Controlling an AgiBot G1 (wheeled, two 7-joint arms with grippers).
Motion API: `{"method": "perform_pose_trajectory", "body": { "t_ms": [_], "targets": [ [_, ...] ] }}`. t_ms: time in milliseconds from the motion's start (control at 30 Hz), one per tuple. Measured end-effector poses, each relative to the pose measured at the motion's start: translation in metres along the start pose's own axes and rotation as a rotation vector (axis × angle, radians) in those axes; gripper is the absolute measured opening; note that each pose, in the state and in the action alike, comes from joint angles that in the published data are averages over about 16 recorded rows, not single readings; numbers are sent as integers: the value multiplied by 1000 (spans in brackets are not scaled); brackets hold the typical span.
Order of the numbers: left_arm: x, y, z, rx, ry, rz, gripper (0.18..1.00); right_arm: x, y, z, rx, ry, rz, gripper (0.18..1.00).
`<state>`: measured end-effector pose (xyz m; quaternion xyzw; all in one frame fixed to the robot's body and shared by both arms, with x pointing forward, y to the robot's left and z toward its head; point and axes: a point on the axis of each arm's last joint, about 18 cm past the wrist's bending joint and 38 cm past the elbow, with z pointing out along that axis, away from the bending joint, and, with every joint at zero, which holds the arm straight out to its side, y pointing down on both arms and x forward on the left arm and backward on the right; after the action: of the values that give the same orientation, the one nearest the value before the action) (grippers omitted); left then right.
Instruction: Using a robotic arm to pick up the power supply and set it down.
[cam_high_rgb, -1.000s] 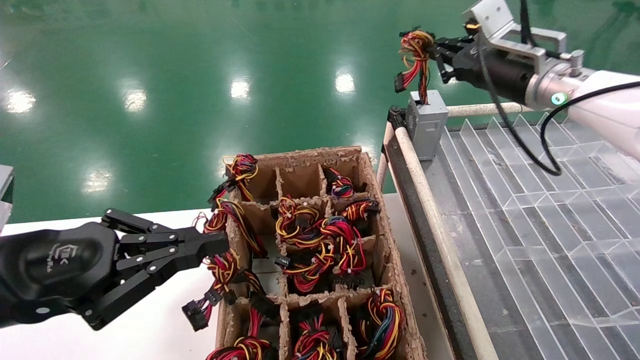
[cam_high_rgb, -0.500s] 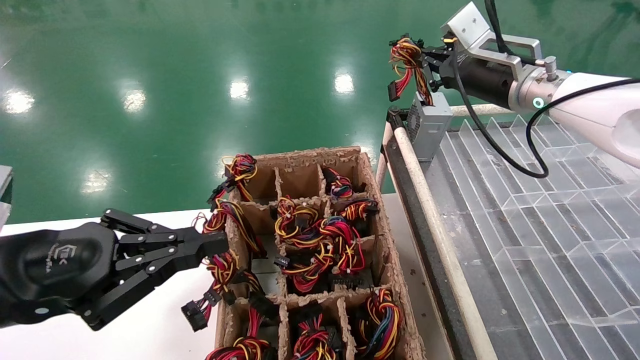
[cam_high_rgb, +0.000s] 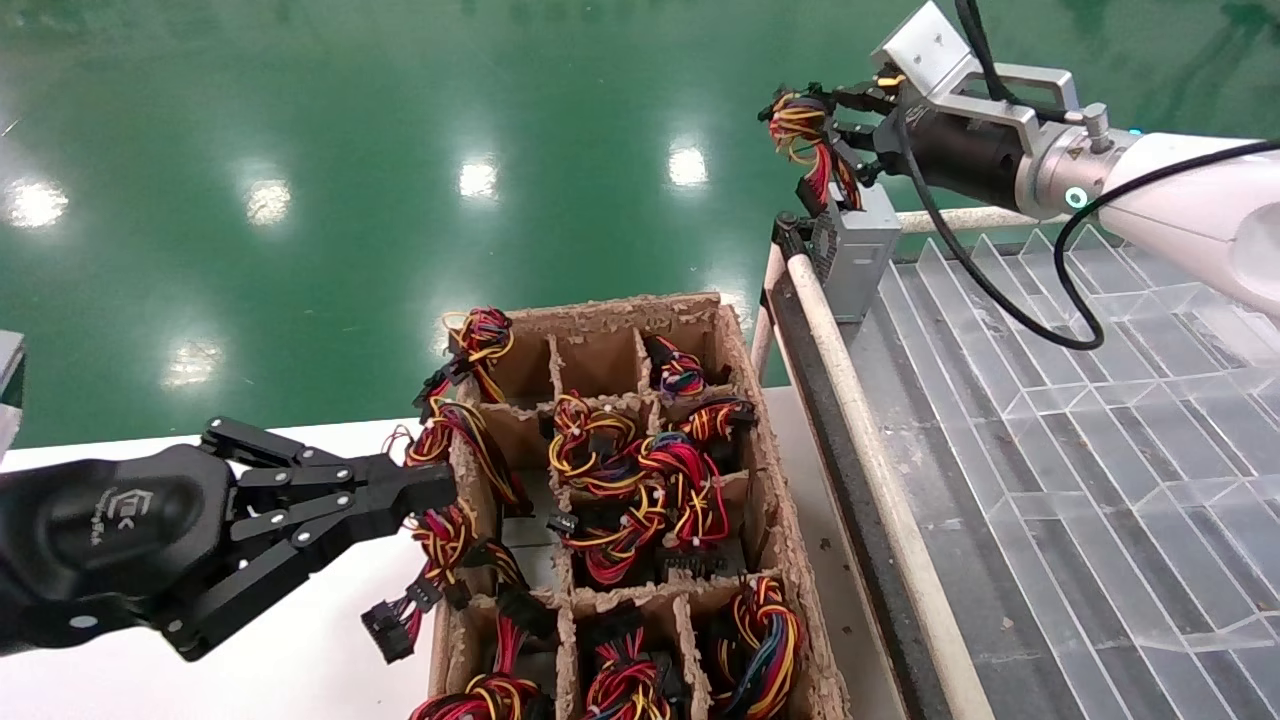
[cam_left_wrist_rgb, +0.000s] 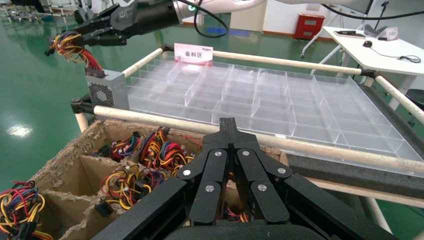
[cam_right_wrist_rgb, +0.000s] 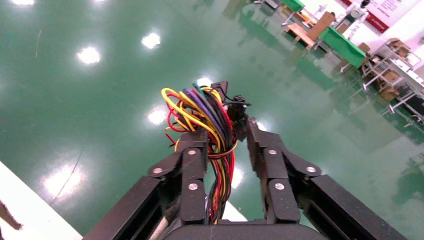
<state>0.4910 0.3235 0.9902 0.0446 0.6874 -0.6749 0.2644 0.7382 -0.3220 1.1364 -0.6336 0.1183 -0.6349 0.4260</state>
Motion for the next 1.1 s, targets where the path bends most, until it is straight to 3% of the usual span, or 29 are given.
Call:
{"method": "perform_pose_trajectory", "body": {
  "t_ms": [400,733,1100],
  "targets": [
    [0,0,0,0,0,0,191,-3,-16,2,31,-36,-23,526],
    [0,0,0,0,0,0,191,0,-28,-14,165,-54,58,745],
    [0,0,0,0,0,0,191,-9,-14,-45,266,-109,144,929]
  ]
}}
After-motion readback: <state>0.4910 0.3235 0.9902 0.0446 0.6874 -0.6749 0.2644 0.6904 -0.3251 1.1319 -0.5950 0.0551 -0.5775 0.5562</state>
